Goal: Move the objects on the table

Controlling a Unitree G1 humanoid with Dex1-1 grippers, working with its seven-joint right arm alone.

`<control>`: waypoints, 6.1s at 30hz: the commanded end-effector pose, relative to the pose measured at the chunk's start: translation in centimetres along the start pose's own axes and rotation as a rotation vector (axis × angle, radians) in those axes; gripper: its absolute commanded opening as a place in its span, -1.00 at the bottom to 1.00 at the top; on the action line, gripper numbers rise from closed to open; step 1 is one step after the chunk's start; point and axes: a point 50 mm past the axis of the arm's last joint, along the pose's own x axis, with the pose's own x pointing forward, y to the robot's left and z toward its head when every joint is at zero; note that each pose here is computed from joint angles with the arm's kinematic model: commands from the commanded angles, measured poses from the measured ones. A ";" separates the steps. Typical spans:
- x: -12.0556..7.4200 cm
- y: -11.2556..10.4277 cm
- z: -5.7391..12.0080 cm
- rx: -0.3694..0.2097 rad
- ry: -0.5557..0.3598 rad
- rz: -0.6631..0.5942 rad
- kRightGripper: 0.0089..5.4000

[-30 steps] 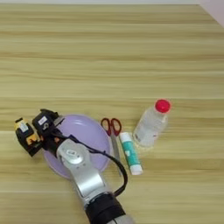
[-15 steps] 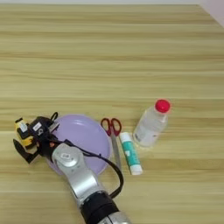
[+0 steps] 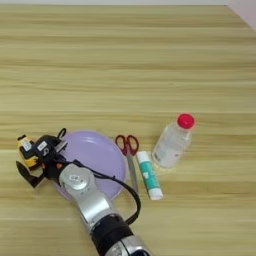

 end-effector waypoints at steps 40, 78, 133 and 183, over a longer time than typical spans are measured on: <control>1.3 -0.8 2.5 -0.043 -0.100 -0.006 -0.03; -1.6 -2.4 7.9 0.022 -0.288 -0.078 -0.07; -9.8 -6.7 1.6 0.514 -0.027 -0.313 -0.07; -9.8 -7.0 -0.6 0.502 0.124 -0.361 0.79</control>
